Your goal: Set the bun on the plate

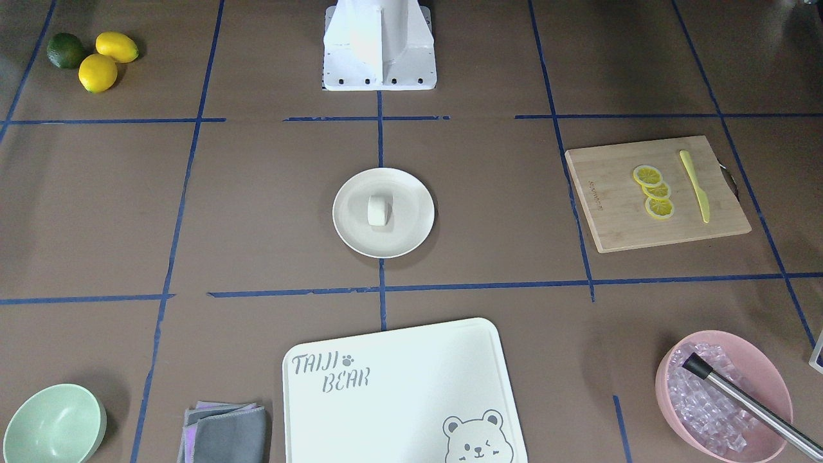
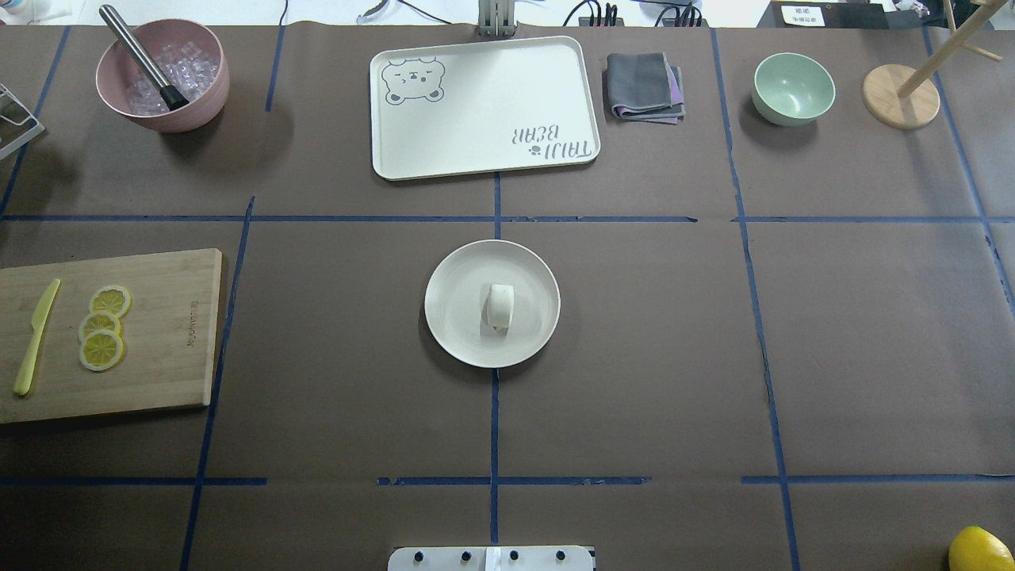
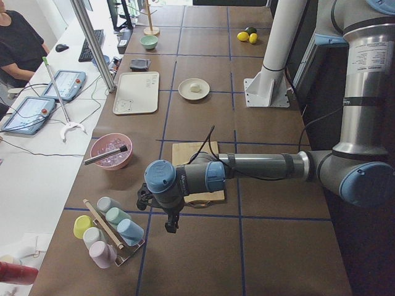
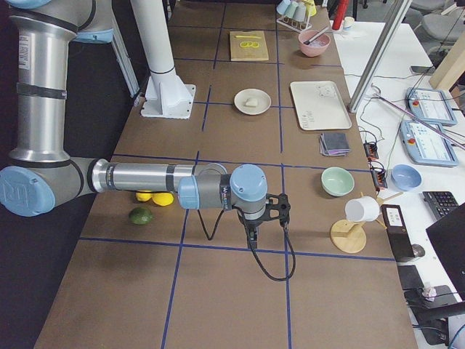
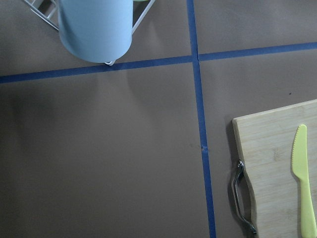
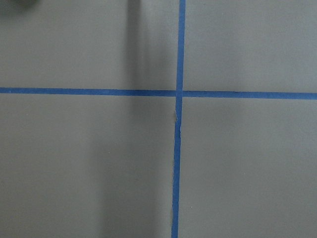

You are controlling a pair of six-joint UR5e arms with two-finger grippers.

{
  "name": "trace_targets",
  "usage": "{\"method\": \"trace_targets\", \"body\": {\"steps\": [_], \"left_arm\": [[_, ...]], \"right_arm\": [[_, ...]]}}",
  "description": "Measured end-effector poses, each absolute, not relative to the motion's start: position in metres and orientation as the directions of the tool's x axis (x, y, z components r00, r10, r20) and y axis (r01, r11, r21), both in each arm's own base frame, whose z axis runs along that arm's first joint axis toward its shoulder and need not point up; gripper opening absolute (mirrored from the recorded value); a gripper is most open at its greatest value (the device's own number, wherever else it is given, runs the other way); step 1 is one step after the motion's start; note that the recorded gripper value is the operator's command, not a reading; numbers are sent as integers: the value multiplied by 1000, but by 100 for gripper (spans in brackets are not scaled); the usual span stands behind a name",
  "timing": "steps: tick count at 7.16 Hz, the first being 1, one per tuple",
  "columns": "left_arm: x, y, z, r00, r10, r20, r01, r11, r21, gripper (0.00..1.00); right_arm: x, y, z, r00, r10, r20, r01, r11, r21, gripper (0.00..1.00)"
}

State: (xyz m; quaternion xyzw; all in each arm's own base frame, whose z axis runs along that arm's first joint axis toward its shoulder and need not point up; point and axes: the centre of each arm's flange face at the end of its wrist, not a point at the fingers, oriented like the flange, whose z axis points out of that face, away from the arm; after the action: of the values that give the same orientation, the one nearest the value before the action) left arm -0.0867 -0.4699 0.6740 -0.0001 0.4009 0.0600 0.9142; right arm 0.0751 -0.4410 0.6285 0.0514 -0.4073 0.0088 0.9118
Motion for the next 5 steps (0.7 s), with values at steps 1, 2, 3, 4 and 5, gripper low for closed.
{"method": "trace_targets", "body": {"steps": [1,2,3,4,5], "left_arm": [[-87,-470,673,672,111,-733,-109,993,50,100],[-87,-471,673,672,112,-732,-109,993,52,100],[-87,-471,672,672,113,-732,-109,993,53,100],[-87,-471,671,672,115,-732,-110,992,55,100],[-87,-472,671,672,116,-732,-110,992,56,100]], "right_arm": [[75,-441,629,668,-26,744,-58,995,87,100],[75,-441,628,668,-26,744,-58,995,87,100],[75,-442,628,669,-26,743,-58,994,87,100],[75,-442,628,670,-27,742,-58,994,89,100],[75,-442,627,670,-28,742,-58,994,90,100]]}}
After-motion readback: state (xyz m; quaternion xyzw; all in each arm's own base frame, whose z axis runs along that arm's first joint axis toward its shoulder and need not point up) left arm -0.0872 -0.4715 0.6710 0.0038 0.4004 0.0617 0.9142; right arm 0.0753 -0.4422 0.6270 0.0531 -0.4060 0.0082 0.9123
